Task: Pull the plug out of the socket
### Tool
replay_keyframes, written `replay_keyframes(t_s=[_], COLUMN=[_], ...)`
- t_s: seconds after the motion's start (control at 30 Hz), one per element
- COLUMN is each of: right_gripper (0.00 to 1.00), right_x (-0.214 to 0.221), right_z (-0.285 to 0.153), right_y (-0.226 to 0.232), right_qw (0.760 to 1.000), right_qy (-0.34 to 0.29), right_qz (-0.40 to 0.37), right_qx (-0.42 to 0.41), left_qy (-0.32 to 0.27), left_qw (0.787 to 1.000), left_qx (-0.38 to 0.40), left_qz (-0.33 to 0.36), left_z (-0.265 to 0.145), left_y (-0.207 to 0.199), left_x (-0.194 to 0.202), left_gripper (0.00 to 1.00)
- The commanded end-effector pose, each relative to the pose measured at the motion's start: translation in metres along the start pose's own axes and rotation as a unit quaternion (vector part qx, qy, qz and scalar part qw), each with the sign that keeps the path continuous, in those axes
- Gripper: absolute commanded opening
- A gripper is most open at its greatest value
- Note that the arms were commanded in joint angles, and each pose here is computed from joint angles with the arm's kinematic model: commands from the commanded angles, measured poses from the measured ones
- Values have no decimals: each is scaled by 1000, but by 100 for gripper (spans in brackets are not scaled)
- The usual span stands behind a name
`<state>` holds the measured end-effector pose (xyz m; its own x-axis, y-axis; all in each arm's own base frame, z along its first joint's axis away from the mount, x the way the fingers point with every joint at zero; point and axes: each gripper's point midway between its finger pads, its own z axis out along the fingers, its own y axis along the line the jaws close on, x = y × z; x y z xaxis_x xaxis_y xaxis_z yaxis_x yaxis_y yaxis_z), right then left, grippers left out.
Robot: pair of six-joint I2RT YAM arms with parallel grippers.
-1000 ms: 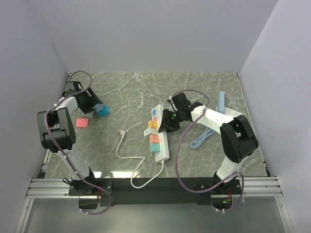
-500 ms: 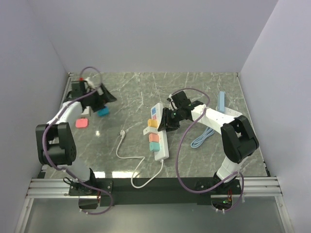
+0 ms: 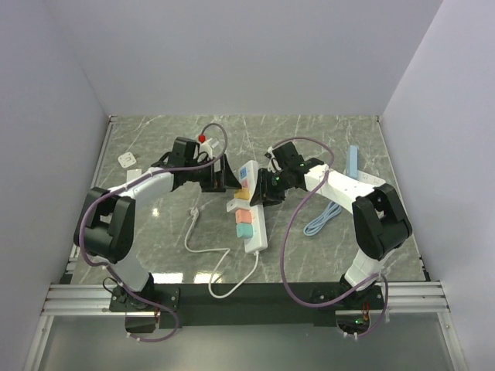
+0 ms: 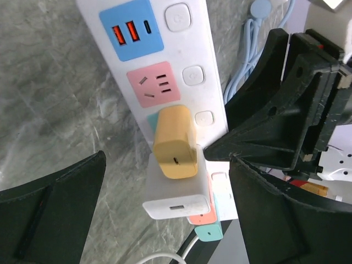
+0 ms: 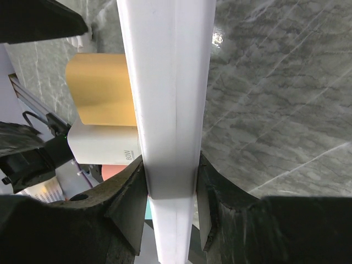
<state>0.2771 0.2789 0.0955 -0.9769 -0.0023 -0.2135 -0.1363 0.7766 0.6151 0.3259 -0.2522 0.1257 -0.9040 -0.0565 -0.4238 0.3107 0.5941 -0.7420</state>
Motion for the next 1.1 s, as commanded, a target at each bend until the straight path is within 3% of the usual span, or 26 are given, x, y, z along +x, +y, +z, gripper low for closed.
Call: replay_keyframes(t_s=[0.0, 0.23, 0.37, 0.47, 0.5, 0.57, 0.6, 0.63, 0.9, 1.07], right_gripper=[0, 0, 0, 0, 0, 0, 0, 0, 0, 0], right_x=[-22, -23, -24, -24, -24, -24, -25, -24, -23, -19], right_z=[-17, -20, -19, -19, -19, -18, -18, -17, -5, 3], right_y=[43, 51, 54, 54, 55, 55, 54, 53, 33, 28], right_qw=[997, 997, 996, 996, 996, 996, 996, 997, 999, 999], right_qy=[-30, -31, -31, -30, -31, -31, -32, -32, -31, -22], right_qz=[-29, -36, -36, -35, -36, -37, -36, -34, 6, 23], right_qx=[-61, -68, -71, -72, -73, -72, -71, -68, -36, -41], left_qy=[-10, 3, -1, -2, -2, -5, -7, -6, -54, -65], left_qw=[999, 999, 999, 999, 999, 999, 999, 999, 998, 997], left_qx=[7, -19, -5, -4, -5, -9, -14, -16, -10, 43], left_qz=[39, 34, 39, 41, 41, 45, 46, 45, 27, 2], left_z=[8, 30, 37, 38, 38, 36, 36, 34, 10, -7], left_y=[-11, -13, -24, -27, -26, -27, -26, -26, -24, -21], left_x=[-14, 3, 2, 1, 2, 0, 0, 0, -8, -14], left_gripper=[99, 94, 77, 56, 44, 28, 10, 2, 1, 1])
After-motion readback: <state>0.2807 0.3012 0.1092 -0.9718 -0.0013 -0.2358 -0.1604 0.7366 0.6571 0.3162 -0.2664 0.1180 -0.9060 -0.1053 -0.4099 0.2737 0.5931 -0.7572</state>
